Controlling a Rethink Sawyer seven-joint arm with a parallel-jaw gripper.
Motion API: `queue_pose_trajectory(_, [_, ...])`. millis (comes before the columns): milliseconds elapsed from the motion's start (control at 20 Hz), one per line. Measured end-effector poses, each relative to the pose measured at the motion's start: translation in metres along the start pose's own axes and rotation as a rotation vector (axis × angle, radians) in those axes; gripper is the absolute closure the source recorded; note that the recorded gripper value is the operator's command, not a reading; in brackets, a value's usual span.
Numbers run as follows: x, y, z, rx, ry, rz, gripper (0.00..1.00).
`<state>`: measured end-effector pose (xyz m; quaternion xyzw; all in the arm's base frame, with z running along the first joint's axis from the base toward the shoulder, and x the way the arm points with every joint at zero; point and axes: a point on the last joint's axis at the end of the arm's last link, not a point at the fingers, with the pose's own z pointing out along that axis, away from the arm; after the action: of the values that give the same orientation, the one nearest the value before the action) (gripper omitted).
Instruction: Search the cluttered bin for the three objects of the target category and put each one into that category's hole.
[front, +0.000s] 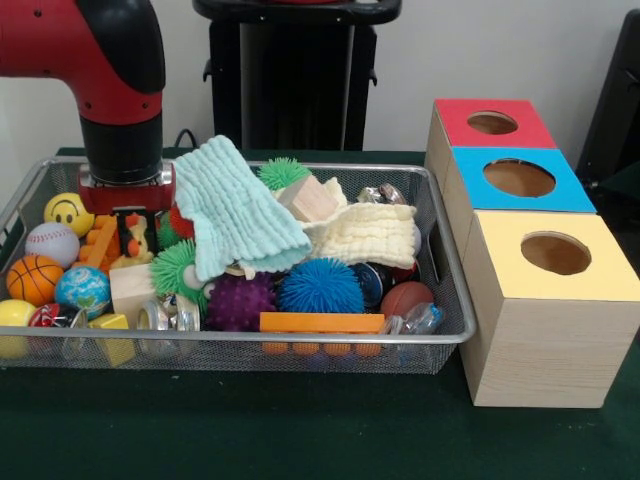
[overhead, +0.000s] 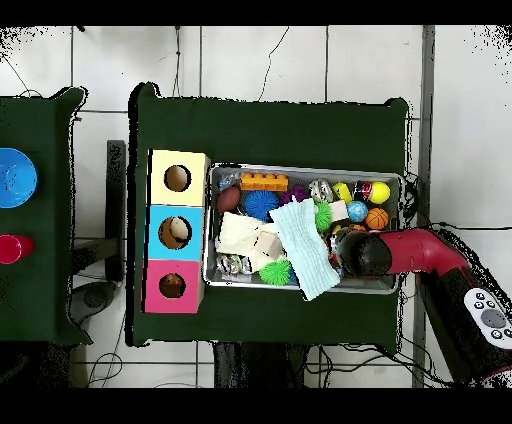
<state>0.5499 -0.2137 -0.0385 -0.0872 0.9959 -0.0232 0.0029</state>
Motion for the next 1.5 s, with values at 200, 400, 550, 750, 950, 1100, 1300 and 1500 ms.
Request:
queue_pose_trajectory(200, [-0.001, 0.002, -0.001, 0.007, 0.004, -0.008, 1.0])
queue_pose_trajectory(400, [-0.001, 0.001, -0.015, 0.022, 0.004, -0.011, 1.0])
queue_pose_trajectory(550, [-0.002, 0.001, -0.04, 0.031, 0.001, 0.002, 1.0])
queue_pose_trajectory(750, [-0.005, 0.008, -0.1, 0.078, 0.007, 0.023, 1.0])
queue_pose_trajectory(950, [-0.011, 0.027, -0.154, 0.136, 0.032, 0.03, 1.0])
queue_pose_trajectory(1100, [-0.015, 0.044, -0.185, 0.152, 0.047, 0.045, 1.0])
queue_pose_trajectory(1300, [-0.016, 0.073, -0.214, 0.13, 0.056, 0.093, 1.0])
queue_pose_trajectory(1500, [-0.001, 0.11, -0.219, 0.051, 0.097, 0.179, 1.0])
